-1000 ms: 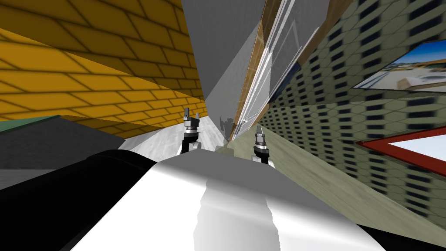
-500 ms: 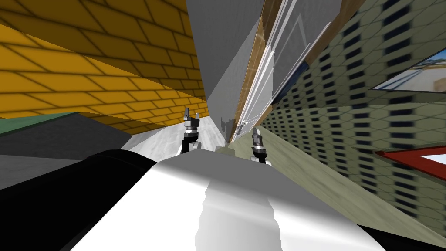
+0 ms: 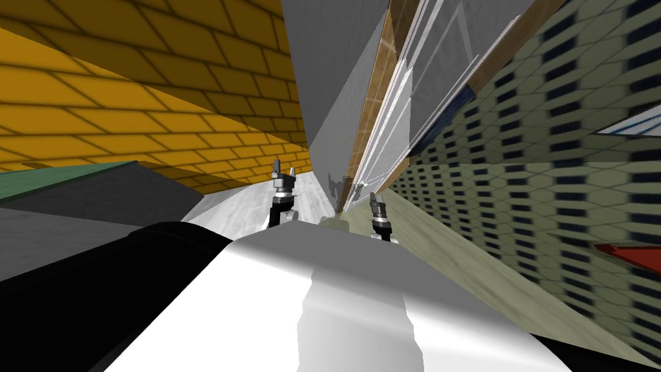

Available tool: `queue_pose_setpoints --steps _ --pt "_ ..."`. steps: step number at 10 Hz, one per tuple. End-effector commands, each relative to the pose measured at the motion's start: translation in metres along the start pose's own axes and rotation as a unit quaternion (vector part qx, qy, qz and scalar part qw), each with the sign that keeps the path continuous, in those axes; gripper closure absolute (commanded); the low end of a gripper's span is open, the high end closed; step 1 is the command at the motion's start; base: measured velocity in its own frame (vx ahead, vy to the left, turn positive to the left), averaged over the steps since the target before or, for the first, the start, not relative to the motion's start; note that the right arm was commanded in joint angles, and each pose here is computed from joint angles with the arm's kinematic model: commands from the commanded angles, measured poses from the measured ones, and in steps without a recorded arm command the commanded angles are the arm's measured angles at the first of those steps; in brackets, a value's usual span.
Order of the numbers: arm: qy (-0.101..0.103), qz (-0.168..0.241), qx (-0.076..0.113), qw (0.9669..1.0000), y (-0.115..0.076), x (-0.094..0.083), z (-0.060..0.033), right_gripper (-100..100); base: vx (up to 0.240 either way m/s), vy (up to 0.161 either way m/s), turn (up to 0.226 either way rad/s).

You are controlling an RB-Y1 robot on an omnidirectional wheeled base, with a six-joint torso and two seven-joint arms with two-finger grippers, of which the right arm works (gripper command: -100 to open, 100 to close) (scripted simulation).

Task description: Push the door open

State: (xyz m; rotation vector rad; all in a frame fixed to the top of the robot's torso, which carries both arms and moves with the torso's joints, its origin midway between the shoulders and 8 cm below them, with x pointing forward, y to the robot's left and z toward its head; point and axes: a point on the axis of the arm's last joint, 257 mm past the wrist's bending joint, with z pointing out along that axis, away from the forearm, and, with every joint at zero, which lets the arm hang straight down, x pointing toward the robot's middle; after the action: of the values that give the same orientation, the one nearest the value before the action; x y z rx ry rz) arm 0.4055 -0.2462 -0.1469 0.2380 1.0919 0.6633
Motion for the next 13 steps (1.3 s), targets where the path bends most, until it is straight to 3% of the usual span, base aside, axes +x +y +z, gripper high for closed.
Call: queue_pose_setpoints --steps 1,7,13 --pt "0.011 -0.018 0.004 0.9998 -0.005 0.01 -0.004 -100 0.07 -0.111 0.137" --pt "0.054 -0.077 0.018 0.9954 -0.026 0.046 -0.0209 -100 0.06 -0.113 0.113" --pt "0.095 -0.13 0.026 0.9866 -0.043 0.082 -0.0403 -100 0.05 -0.114 0.107"
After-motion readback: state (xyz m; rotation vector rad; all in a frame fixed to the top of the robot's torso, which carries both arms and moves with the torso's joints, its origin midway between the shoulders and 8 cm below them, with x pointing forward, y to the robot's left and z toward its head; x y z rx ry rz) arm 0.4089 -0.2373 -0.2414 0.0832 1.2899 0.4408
